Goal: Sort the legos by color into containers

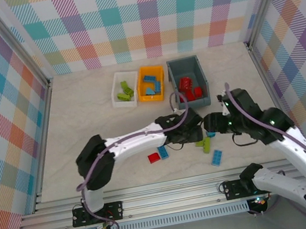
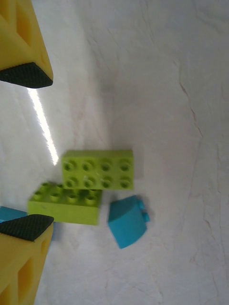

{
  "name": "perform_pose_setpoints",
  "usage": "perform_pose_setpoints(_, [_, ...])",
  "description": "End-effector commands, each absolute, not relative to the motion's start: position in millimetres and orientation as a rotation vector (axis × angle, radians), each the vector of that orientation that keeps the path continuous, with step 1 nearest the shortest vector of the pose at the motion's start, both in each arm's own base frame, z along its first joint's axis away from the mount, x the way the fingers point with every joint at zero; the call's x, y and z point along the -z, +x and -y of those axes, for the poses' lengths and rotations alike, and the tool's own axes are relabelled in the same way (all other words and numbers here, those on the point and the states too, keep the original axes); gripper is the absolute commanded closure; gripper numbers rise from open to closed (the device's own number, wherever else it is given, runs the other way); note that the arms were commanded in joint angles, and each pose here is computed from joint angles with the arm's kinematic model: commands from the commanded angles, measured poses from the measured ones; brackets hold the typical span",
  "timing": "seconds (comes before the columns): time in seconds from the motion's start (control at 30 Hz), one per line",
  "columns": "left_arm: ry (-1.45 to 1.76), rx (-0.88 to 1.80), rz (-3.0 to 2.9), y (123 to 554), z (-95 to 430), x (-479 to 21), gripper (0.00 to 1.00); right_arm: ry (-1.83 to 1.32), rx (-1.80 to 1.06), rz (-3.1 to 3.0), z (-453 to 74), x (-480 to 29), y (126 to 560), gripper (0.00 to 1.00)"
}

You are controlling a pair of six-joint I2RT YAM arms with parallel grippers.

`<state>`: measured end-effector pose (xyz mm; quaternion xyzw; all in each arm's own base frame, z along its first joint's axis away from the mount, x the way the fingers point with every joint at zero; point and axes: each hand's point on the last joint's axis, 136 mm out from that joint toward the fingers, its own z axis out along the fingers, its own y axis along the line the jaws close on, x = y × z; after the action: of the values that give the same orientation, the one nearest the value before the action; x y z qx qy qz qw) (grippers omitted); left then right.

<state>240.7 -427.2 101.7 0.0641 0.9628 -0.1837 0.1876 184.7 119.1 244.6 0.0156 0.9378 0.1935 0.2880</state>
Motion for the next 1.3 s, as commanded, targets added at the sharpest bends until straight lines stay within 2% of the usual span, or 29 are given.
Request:
perform_pose_setpoints(0.0, [0.207,0.438,-2.719,256,444,-91,0.27,0.078,-0.565,-2.528,-114,-244,165,0.41])
perform_pose_setpoints(0.2, [0.196,0.313,-2.778,277,457,-59,0.27,0.067,-0.582,-2.506,-110,-254,157,0.38])
perform_pose_setpoints(0.37, [0.201,0.293,-2.783,287,465,-52,0.27,0.072,-0.582,-2.498,-109,-257,157,0.38])
perform_pose_setpoints(0.67, [0.14,0.316,-2.731,288,454,-67,0.33,0.074,-0.593,-2.511,-113,-250,160,0.38])
perform_pose_setpoints(0.93, [0.168,0.298,-2.792,280,460,-46,0.35,0.072,-0.595,-2.51,-114,-250,161,0.38])
perform_pose_setpoints(1.13, [0.196,0.289,-2.809,260,458,-41,0.42,0.069,-0.593,-2.516,-115,-247,161,0.38])
perform_pose_setpoints(1.27, [0.172,0.321,-2.816,254,457,-39,0.54,0.066,-0.597,-2.518,-117,-245,164,0.38])
